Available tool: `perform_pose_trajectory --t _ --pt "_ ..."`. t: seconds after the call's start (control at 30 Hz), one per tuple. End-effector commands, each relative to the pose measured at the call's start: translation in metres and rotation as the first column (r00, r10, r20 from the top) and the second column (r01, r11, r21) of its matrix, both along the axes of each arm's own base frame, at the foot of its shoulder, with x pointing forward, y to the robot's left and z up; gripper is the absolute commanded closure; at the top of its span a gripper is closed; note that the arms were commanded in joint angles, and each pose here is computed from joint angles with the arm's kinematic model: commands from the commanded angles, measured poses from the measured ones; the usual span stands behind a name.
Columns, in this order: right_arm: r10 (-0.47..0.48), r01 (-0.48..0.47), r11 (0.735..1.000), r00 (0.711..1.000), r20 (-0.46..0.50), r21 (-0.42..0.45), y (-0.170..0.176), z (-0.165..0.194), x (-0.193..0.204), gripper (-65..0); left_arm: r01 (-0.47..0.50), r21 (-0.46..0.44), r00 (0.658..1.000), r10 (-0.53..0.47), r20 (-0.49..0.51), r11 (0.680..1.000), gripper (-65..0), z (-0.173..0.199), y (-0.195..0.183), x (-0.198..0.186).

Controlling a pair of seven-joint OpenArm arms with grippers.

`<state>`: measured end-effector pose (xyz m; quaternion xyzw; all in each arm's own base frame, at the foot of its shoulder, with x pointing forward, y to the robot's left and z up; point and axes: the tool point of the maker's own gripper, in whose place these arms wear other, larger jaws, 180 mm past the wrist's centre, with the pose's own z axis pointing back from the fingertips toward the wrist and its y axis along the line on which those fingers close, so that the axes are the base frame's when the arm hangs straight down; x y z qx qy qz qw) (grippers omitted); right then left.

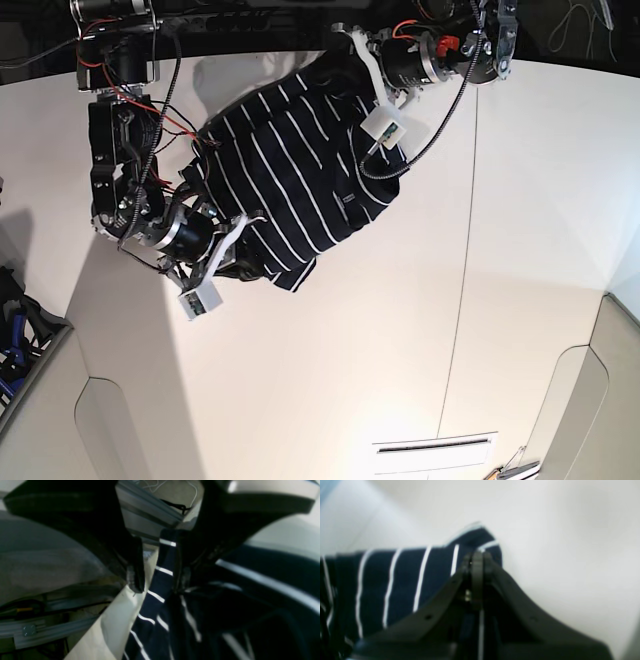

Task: Fold the T-shirt properly
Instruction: 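Grasp the folded bundle's side with the left gripper beside the right gripper, then hold the bundle with both grippers and square it on the table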

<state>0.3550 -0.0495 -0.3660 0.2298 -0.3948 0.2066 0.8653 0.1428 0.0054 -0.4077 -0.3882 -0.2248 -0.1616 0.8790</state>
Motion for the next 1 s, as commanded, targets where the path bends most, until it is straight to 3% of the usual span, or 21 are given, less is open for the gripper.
perform_pose_trajectory --t 0.0,0.47,0.97 --pt "0.005 -0.006 1.0 0.999 0.052 0.025 0.002 0.017 0.01 0.0 -0.021 0.004 0.999 0.021 0.034 1.0 -20.6 0.005 0.006 0.011" --pt "0.007 -0.01 0.998 0.999 0.047 0.062 0.006 0.02 0.009 0.0 -0.211 0.053 0.97 0.202 0.138 0.976 -20.6 0.015 0.066 0.067" --pt "0.015 -0.016 0.999 1.0 0.021 0.046 0.005 0.015 0.005 0.0 -0.244 0.077 0.965 0.234 0.121 0.967 -20.6 -0.004 0.079 0.107"
